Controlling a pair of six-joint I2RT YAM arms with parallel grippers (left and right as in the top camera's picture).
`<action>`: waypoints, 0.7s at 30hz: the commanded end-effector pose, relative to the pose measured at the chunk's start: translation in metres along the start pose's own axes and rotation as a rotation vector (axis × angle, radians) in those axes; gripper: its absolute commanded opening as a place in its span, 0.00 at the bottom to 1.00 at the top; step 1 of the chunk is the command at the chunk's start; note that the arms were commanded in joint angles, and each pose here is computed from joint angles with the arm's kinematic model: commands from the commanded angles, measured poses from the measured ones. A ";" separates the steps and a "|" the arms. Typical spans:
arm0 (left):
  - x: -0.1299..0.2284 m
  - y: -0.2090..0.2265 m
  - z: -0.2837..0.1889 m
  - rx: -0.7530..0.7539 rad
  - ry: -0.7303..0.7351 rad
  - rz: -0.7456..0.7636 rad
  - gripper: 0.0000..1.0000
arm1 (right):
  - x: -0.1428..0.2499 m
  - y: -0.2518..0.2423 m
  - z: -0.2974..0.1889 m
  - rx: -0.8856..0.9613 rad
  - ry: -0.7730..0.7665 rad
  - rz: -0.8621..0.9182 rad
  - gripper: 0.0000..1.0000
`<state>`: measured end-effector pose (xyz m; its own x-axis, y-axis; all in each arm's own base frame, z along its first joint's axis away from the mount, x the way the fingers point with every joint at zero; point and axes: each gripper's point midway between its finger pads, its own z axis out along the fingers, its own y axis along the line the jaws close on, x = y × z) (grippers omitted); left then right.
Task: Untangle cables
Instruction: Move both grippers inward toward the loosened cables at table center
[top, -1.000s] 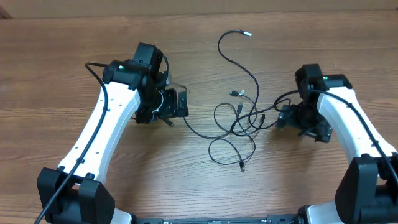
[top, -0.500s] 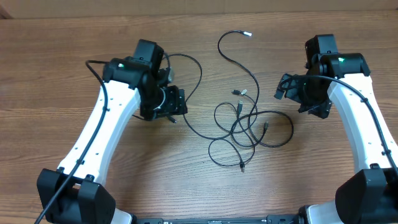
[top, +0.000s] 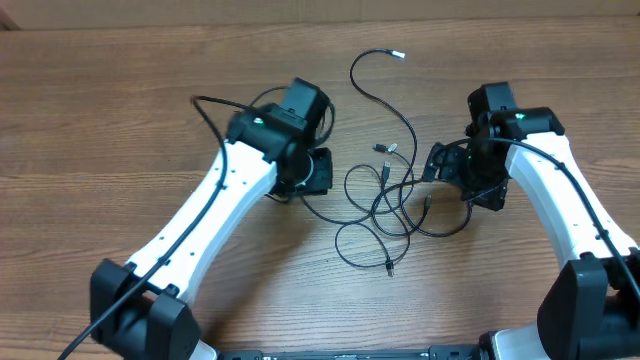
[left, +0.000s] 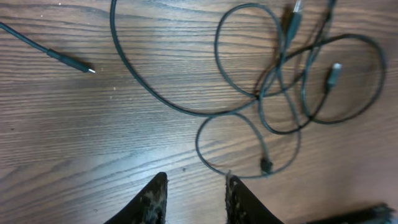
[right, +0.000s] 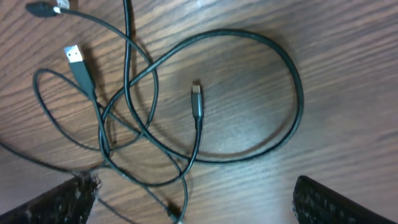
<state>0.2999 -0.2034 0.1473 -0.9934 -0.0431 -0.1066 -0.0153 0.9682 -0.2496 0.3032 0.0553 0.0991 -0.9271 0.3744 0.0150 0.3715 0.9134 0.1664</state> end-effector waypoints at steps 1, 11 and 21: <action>-0.003 0.007 0.020 -0.088 0.009 -0.041 0.33 | -0.003 0.003 0.006 -0.020 -0.019 -0.010 1.00; 0.011 0.017 0.079 -0.167 0.167 -0.166 0.19 | -0.031 0.018 0.003 -0.080 -0.134 -0.030 1.00; 0.032 0.008 0.115 -0.135 0.324 -0.281 0.29 | -0.034 0.020 0.002 -0.087 -0.147 -0.033 1.00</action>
<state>0.2884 -0.2152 0.0390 -0.9594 -0.2016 0.1973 -0.2230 0.9704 -0.0928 0.3417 0.0590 0.0982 -0.9177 0.3753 -0.1307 0.3381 0.9102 0.2393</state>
